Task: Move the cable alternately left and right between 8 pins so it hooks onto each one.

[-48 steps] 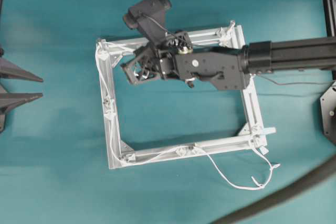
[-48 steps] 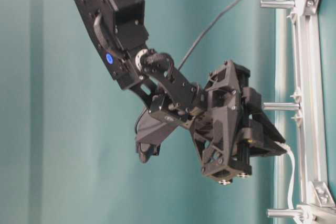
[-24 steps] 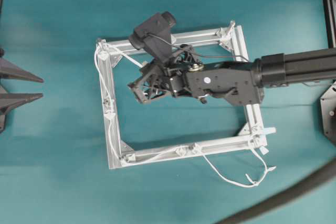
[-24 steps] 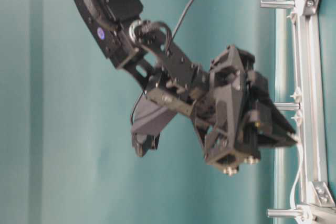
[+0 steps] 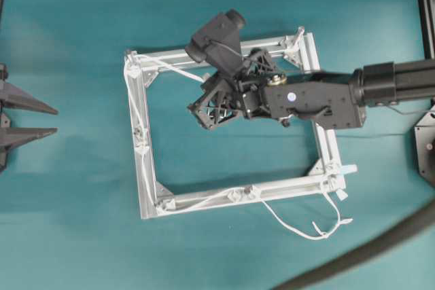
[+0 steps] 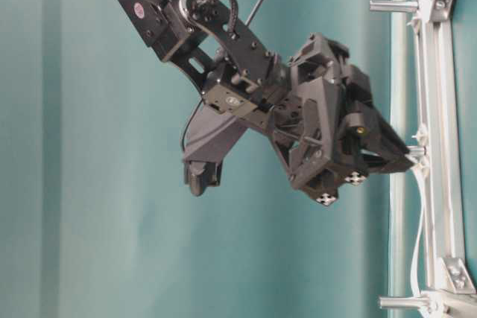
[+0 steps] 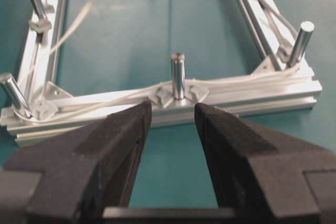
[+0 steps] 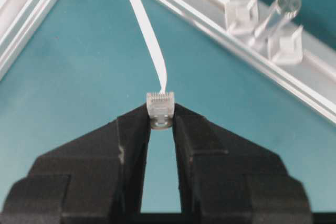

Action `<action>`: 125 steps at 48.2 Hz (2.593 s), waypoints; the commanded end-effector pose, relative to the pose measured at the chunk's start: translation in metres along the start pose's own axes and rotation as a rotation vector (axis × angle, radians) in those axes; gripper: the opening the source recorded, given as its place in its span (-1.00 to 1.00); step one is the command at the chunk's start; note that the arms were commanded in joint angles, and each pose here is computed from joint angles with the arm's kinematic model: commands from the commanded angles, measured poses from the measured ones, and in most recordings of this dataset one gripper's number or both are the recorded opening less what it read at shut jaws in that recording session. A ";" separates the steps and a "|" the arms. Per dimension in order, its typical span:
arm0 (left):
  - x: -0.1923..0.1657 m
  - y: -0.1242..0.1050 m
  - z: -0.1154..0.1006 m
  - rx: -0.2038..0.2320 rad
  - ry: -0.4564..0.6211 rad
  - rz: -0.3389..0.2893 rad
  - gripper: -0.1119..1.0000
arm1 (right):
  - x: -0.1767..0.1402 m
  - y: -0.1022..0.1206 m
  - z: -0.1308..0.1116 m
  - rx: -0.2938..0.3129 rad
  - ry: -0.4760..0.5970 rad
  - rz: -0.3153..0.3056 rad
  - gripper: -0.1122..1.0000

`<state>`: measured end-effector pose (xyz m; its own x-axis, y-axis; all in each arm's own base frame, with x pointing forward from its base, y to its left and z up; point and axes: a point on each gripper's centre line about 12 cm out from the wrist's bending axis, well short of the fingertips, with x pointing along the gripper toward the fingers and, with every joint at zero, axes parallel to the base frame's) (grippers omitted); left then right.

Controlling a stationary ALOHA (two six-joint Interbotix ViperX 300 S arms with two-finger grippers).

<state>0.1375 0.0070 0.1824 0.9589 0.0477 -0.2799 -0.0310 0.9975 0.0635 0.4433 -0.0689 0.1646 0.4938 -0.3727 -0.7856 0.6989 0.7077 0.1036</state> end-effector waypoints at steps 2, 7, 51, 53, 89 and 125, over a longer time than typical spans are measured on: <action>0.000 0.000 0.010 0.005 -0.012 -0.001 0.13 | -0.017 0.008 0.012 -0.019 -0.049 0.070 -0.50; 0.000 0.001 0.009 0.005 -0.011 0.000 0.13 | -0.017 0.011 0.012 -0.034 -0.057 0.094 -0.50; 0.000 0.001 0.009 0.005 -0.011 0.000 0.13 | -0.030 0.016 -0.011 -0.196 -0.136 0.351 -0.50; 0.000 0.000 0.010 0.005 -0.012 -0.001 0.13 | -0.030 0.009 -0.015 -0.199 -0.119 0.317 -0.50; 0.000 0.001 0.009 0.005 -0.011 0.000 0.13 | -0.043 -0.116 -0.008 -0.265 -0.114 0.030 -0.50; 0.000 0.001 0.009 0.005 -0.011 0.000 0.13 | -0.038 -0.155 0.009 -0.345 -0.139 -0.049 -0.50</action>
<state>0.1372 0.0069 0.1815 0.9554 0.0468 -0.2916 -0.0291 0.9975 0.0646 0.3195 -0.1647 0.1681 0.5153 -0.4559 -0.7257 0.5112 0.8431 -0.1668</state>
